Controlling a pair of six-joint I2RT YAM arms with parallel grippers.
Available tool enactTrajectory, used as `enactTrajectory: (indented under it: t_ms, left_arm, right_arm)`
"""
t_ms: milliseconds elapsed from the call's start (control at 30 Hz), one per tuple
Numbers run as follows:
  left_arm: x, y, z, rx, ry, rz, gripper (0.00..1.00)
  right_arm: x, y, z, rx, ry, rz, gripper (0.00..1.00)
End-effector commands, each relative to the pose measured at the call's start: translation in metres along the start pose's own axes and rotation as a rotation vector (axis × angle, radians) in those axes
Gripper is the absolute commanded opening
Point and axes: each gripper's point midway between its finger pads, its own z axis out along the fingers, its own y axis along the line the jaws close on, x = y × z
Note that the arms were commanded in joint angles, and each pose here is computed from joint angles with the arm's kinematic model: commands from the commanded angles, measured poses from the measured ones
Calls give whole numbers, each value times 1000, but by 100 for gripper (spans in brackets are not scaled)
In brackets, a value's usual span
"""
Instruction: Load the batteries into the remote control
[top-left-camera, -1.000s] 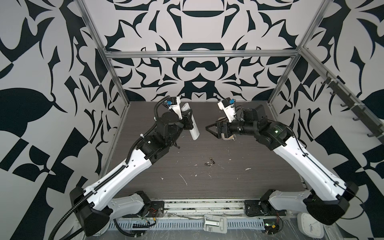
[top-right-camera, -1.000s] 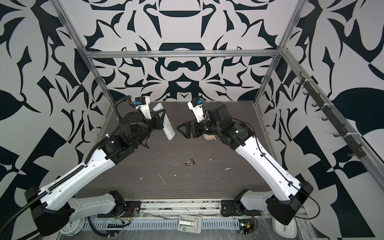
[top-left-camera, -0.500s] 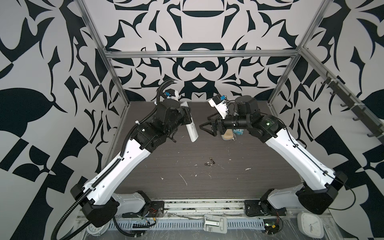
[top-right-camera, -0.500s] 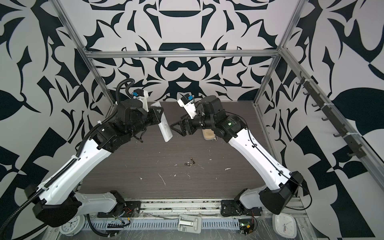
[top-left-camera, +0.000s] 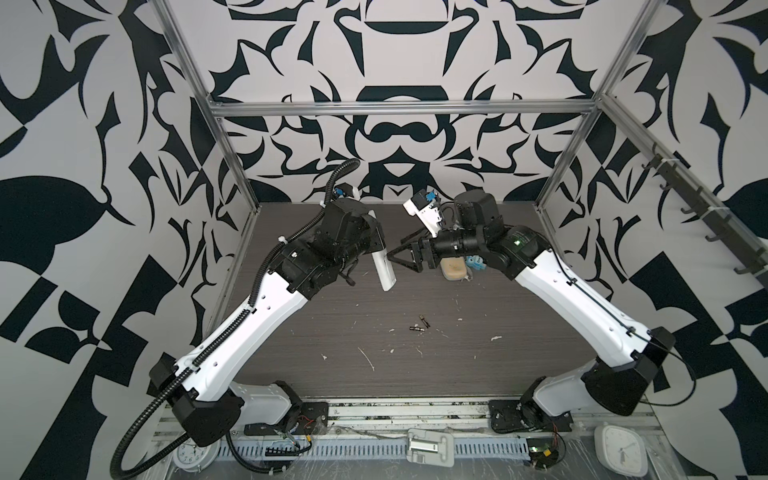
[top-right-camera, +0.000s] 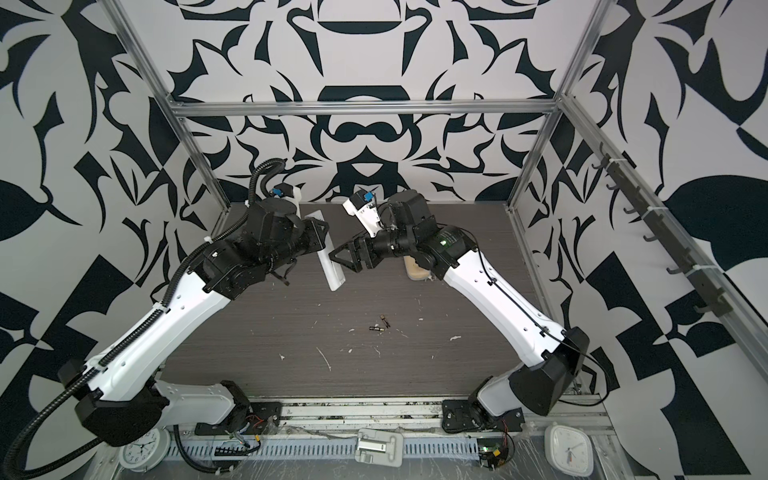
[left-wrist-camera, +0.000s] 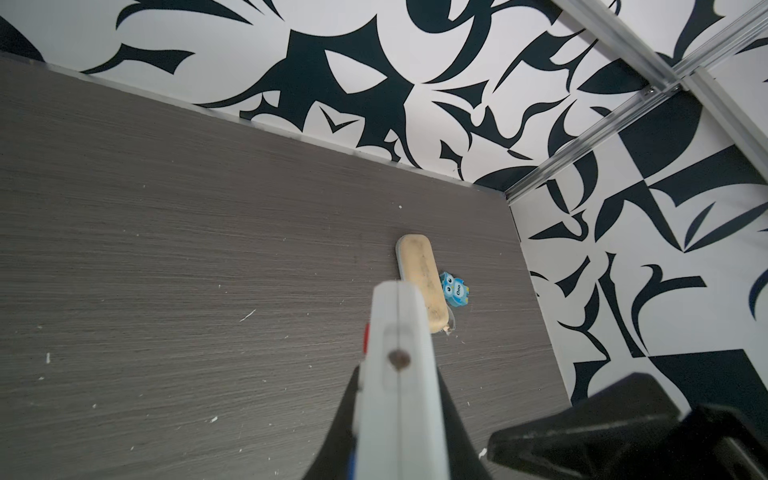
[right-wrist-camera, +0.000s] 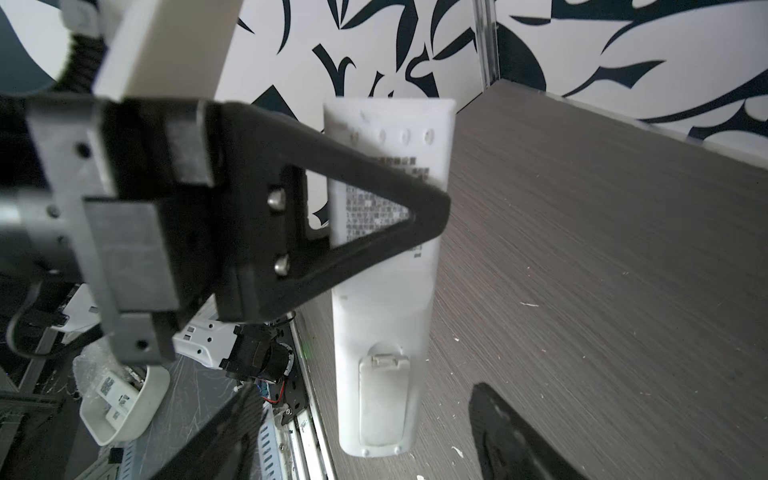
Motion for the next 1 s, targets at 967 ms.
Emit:
enactTrajectory:
  t_ms: [967]
  left_arm:
    - [-1,6,-2,-16,-18,-48,0]
  right_arm:
    - [18,-7,25,-13,43,89,62]
